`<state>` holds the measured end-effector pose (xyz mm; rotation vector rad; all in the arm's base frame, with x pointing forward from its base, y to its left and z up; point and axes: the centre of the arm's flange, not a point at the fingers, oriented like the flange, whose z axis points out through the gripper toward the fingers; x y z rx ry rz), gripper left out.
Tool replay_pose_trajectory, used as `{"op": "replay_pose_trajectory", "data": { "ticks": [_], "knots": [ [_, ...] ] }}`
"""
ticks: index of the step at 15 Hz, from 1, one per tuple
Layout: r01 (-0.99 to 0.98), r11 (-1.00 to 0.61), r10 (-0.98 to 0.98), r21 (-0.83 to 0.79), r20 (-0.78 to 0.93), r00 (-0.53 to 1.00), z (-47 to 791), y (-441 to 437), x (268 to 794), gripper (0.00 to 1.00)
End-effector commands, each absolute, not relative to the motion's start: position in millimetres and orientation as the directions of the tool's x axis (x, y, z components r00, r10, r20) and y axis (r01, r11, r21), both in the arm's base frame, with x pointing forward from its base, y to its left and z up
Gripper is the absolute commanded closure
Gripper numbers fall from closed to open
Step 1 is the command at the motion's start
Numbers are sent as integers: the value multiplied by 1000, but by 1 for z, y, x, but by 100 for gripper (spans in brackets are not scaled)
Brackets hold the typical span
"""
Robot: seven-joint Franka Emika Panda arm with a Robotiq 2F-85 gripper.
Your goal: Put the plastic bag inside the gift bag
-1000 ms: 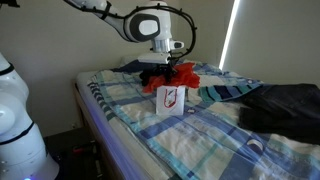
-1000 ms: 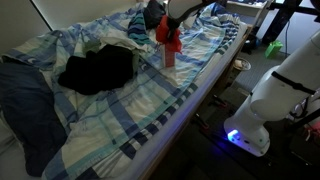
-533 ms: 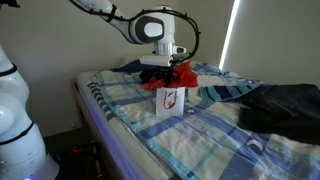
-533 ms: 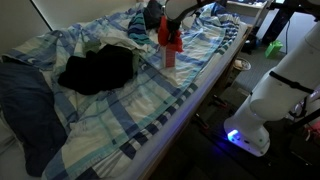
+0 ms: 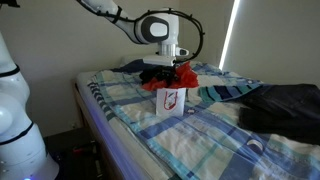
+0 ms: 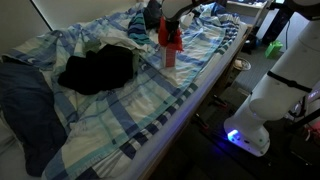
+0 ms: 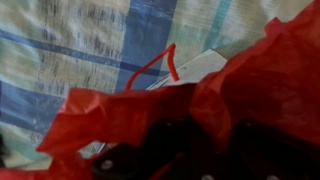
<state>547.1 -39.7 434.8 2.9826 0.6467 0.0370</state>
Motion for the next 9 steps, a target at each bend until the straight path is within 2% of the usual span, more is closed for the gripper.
{"op": "replay_pose_trajectory", "data": {
  "ticks": [1, 9],
  "knots": [
    [416, -904, 410, 101, -68, 909, 422, -39, 562, 99],
    [427, -896, 420, 120, -79, 904, 420, -38, 571, 99]
  ]
}}
